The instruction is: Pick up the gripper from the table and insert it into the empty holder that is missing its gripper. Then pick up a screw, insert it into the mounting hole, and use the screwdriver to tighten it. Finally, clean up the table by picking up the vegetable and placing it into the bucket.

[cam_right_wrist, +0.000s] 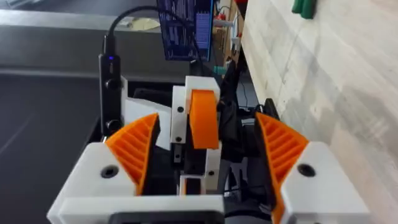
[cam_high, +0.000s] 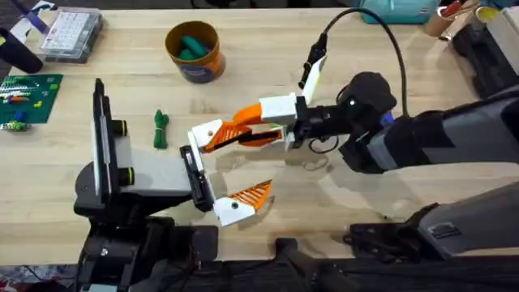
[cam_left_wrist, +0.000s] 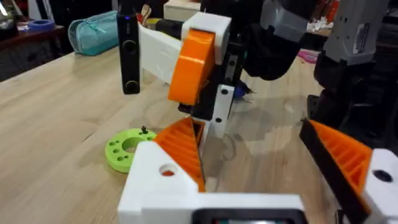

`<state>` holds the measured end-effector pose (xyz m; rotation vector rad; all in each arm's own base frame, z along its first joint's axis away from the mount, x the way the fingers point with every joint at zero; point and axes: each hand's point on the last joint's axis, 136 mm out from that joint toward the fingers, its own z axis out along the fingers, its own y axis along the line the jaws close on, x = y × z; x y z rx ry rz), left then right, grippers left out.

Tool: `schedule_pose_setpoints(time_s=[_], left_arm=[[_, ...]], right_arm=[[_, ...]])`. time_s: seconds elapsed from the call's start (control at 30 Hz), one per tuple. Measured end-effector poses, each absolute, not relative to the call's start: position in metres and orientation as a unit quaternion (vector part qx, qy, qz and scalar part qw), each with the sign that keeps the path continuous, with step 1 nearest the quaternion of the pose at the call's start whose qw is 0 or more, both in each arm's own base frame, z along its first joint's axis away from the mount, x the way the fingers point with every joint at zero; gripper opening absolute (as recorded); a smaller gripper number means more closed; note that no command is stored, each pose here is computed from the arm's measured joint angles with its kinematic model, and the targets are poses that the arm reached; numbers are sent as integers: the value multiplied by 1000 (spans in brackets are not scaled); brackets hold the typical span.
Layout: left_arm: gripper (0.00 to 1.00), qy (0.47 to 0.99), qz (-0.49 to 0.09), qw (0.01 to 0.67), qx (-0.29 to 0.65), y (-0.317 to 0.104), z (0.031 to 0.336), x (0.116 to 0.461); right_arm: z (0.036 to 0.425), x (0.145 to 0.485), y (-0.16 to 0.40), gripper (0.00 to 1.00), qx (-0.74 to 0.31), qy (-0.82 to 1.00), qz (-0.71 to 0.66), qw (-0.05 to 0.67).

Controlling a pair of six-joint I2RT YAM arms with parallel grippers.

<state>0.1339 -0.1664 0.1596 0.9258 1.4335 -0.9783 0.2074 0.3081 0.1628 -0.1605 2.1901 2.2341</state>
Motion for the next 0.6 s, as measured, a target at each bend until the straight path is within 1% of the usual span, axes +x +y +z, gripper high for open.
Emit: schedule_pose_setpoints(time_s=[0.17, 0.3, 0.37, 0.43, 0.47, 0.53, 0.6], left_arm=[[991, 607, -414, 554, 392, -166, 160, 134], [991, 607, -414, 554, 392, -166, 160, 134], [991, 607, -414, 554, 392, -166, 160, 134], [991, 607, -414, 554, 392, -166, 160, 134], [991, 607, -414, 554, 392, -166, 160, 134], [991, 607, -414, 554, 392, -166, 160, 134], [991, 607, -414, 554, 392, -166, 160, 134]], right_arm=[[163, 208, 309, 769, -50, 699, 714, 8], [164, 206, 312, 717, -53, 698, 714, 6], [164, 204, 313, 629, -55, 698, 714, 5], [164, 204, 313, 501, -56, 698, 714, 5], [164, 204, 313, 458, -55, 698, 714, 4], [164, 204, 313, 414, -55, 698, 714, 5], [164, 204, 313, 404, -55, 698, 714, 5]])
